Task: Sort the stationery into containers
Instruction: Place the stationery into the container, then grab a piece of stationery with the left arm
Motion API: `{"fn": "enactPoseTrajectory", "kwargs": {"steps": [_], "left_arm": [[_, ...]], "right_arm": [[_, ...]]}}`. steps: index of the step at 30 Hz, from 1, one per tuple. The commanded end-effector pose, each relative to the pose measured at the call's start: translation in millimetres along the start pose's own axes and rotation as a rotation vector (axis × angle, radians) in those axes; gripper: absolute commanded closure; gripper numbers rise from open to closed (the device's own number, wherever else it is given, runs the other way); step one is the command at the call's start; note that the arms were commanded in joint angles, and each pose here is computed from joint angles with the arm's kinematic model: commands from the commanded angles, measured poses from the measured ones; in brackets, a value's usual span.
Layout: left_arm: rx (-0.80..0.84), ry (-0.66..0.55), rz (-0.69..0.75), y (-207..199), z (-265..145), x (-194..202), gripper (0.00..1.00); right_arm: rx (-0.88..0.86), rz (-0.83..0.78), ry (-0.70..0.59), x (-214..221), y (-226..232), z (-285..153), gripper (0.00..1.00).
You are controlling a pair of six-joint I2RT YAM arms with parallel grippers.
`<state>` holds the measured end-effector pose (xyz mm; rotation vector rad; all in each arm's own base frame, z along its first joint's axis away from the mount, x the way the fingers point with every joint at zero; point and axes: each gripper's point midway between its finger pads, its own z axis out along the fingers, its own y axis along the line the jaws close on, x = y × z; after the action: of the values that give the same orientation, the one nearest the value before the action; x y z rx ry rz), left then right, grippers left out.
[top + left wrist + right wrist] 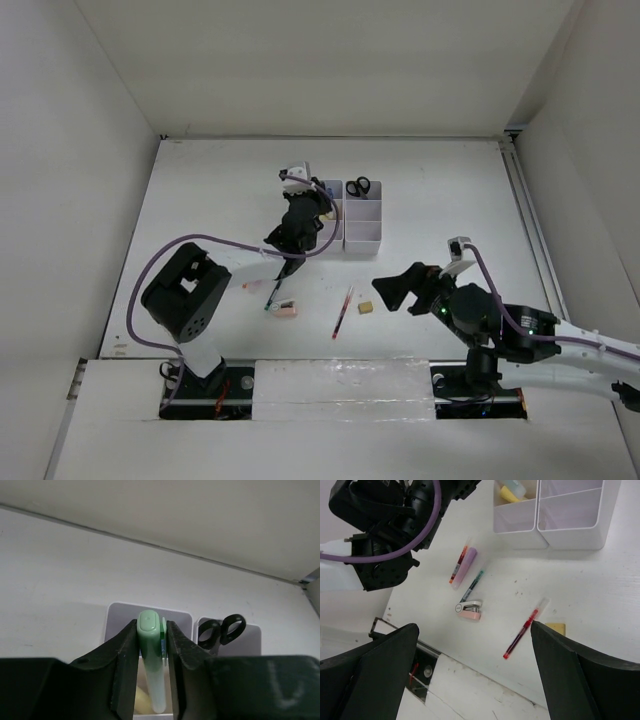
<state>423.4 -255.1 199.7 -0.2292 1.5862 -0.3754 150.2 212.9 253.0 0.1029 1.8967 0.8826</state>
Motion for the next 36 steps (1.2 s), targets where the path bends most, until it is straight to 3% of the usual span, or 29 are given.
{"fn": "enactPoseTrajectory", "kwargs": {"steps": [1,3,4,7,9,11,17,18,22,26,31,36], "left_arm": [[-0.001,-0.068,-0.05,-9,7,-23,0.69],[0.012,-0.074,-0.057,-12,6,-28,0.53],[0.011,-0.072,-0.056,-10,3,-28,0.4],[0.046,-0.095,-0.089,-11,-13,-49,0.27],[0.081,-0.121,-0.101,-16,-26,-74,0.09],[0.04,-0.062,-0.052,-7,-32,-71,0.0],[0.06,0.138,0.018,-2,-50,-82,0.0],[0.027,0.234,0.075,10,-58,-64,0.0],[-0.066,0.432,0.186,32,-84,-53,0.0],[-0.053,0.605,0.251,36,-109,-41,0.0],[-0.063,0.861,0.41,79,-125,-17,0.0],[-0.058,0.828,0.44,107,-123,0,0.0]], "right_arm": [[-0.043,-0.012,0.004,0,11,0,0.0],[-0.043,-0.012,0.004,-2,13,1,0.0],[-0.043,-0.012,0.004,-2,13,1,0.0],[-0.055,-0.027,0.006,-2,15,1,0.0],[-0.054,-0.039,0.006,-1,15,3,0.0],[-0.059,-0.042,0.002,-2,17,3,0.0],[-0.026,-0.082,0.017,9,15,15,0.0],[-0.025,-0.075,0.003,3,20,15,0.0],[-0.002,-0.08,0.005,-3,24,16,0.0],[-0.029,-0.135,0.023,-4,30,14,0.0],[-0.134,-0.13,0.022,-9,48,7,0.0],[-0.189,-0.142,0.034,1,46,3,0.0]]}}
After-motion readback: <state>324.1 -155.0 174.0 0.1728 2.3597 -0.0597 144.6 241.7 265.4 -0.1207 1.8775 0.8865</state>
